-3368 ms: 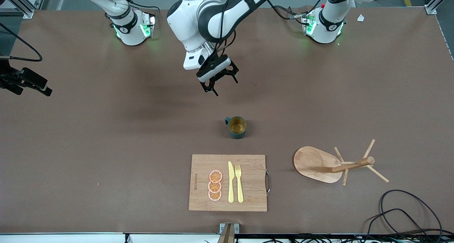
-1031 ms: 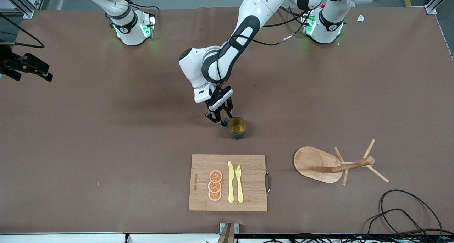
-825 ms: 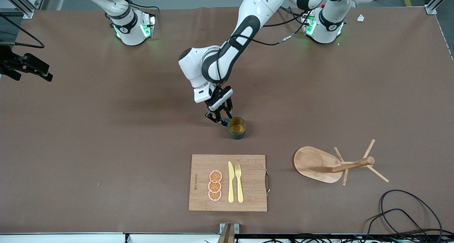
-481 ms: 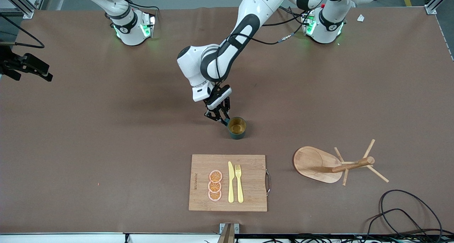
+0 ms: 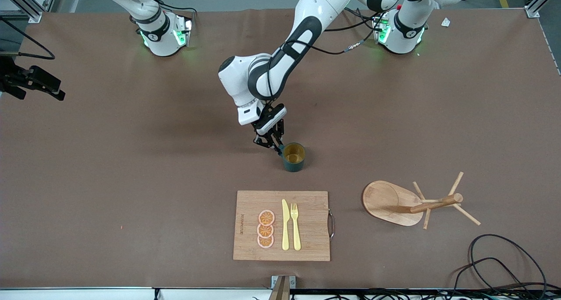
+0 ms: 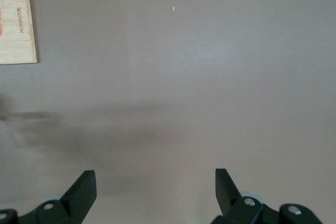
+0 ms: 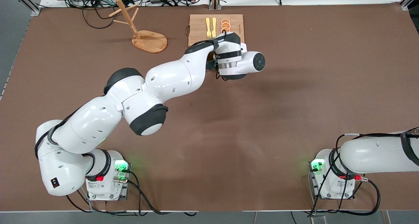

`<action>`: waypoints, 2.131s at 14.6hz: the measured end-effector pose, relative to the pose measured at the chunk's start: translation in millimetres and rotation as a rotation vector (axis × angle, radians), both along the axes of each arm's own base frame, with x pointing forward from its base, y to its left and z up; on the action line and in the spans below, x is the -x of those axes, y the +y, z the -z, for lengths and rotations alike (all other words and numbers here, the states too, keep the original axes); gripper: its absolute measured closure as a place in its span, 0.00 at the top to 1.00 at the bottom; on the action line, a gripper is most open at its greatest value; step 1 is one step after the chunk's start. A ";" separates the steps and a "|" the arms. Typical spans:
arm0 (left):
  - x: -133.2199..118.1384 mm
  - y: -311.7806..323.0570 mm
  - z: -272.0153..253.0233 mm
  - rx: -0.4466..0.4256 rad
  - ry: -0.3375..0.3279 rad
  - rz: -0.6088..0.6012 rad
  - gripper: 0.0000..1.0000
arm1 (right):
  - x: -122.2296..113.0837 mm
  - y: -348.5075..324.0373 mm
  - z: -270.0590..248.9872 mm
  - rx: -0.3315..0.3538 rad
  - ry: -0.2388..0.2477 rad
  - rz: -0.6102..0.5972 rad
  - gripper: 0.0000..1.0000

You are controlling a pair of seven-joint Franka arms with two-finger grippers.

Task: Pass cup and hang on rack
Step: 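Close the left gripper on the mug handle and lift, then carry the mug with the left gripper to the wooden rack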

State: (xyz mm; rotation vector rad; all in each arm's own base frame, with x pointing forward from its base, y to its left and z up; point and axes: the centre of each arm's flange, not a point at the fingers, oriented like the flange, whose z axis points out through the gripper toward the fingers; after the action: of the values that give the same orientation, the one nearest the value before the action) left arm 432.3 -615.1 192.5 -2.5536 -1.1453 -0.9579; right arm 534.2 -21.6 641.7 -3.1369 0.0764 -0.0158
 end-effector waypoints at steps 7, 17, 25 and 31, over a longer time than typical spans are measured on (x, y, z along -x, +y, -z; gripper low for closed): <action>-33.5 9.8 -89.9 0.128 0.097 -0.002 0.21 | 0.0 0.1 -0.1 0.000 0.000 0.000 1.00; -161.9 166.9 -310.6 0.744 0.316 -0.242 0.21 | 0.0 -0.5 -0.1 0.000 0.000 0.001 1.00; -241.7 349.2 -348.2 1.141 0.518 -0.337 0.21 | 0.0 -0.4 -0.3 0.000 0.000 0.001 1.00; -273.8 494.3 -310.6 1.331 0.638 -0.255 0.21 | 0.0 -0.6 -0.4 0.000 -0.001 0.001 1.00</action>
State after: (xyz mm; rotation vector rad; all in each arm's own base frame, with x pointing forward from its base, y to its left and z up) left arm 706.1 -120.8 503.1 -2.8947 -2.1720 1.0140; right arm 534.2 -22.1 642.1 -3.1373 0.0779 -0.0166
